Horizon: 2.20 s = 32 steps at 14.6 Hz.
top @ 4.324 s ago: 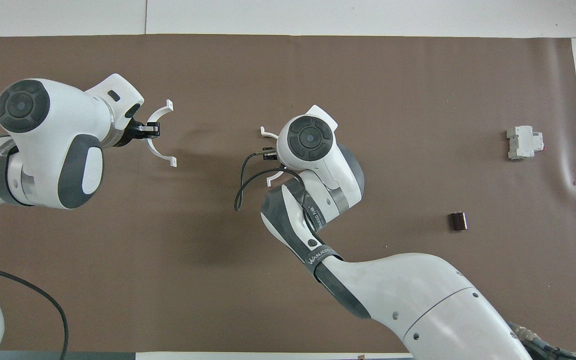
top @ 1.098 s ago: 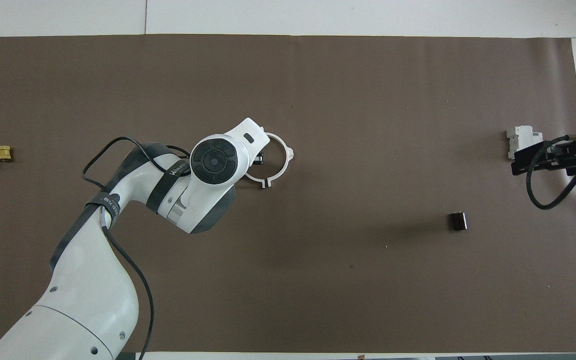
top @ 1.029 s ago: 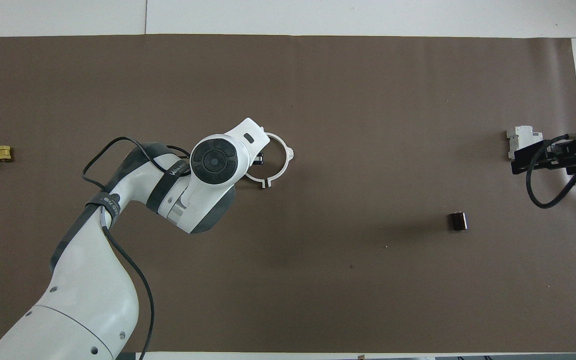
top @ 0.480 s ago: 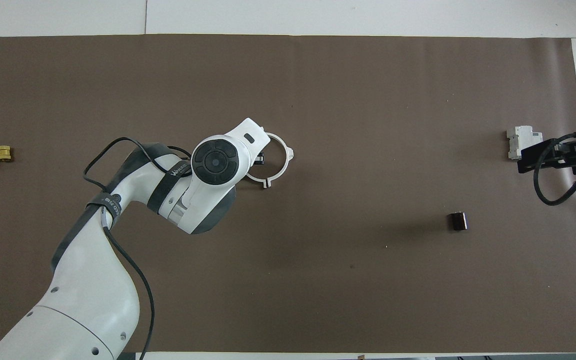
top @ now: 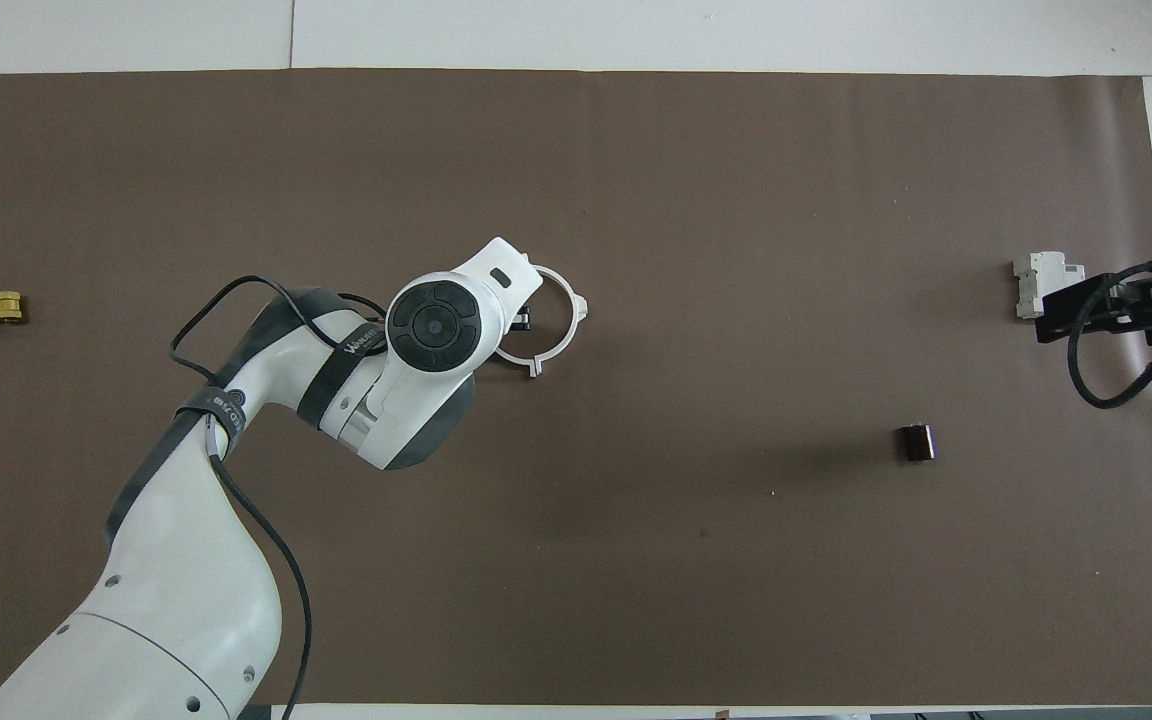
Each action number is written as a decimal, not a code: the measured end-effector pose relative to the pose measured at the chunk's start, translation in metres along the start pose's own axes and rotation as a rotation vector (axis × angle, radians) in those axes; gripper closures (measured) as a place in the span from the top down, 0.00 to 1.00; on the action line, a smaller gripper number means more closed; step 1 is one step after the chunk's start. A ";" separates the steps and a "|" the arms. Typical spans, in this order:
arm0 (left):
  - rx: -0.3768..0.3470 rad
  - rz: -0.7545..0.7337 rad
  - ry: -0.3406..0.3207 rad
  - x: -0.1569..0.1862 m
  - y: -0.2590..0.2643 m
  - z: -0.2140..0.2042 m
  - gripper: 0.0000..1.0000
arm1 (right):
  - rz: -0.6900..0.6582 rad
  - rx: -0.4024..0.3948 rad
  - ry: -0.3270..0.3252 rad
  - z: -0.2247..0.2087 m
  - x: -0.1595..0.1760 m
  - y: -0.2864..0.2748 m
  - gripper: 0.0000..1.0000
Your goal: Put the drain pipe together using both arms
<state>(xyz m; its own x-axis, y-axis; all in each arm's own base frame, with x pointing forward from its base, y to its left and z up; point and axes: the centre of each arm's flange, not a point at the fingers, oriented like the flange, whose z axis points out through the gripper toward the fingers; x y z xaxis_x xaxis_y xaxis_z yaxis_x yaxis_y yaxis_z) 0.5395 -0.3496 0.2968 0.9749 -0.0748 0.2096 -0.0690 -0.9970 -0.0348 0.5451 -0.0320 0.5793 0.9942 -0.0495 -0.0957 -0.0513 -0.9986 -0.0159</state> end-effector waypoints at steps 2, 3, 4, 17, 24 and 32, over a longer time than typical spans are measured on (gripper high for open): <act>0.000 0.000 0.000 0.000 0.000 0.000 0.21 | 0.000 0.000 0.000 0.000 0.000 0.000 1.00; 0.000 -0.001 0.000 0.000 0.000 0.000 0.21 | 0.000 0.000 -0.001 0.001 0.001 0.000 1.00; 0.000 -0.001 0.000 0.000 0.000 0.000 0.21 | 0.000 0.000 -0.002 0.001 0.001 0.000 1.00; 0.029 -0.145 0.046 0.050 -0.096 -0.082 1.00 | 0.009 -0.001 0.052 -0.029 0.002 0.005 1.00; -0.063 -0.107 -0.098 0.070 -0.237 -0.127 1.00 | 0.010 -0.001 0.048 -0.041 -0.001 0.005 1.00; -0.049 -0.111 -0.162 0.079 -0.352 -0.222 1.00 | 0.010 -0.002 0.047 -0.040 -0.001 0.005 1.00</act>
<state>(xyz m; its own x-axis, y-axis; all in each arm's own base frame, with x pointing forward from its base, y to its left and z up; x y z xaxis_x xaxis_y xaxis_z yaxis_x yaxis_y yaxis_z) 0.5937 -0.0085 0.5421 0.9981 0.0357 0.0498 0.0344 -0.9990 0.0282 0.5477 -0.0374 0.6195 0.9970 -0.0605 -0.0485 -0.0612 -0.9980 -0.0137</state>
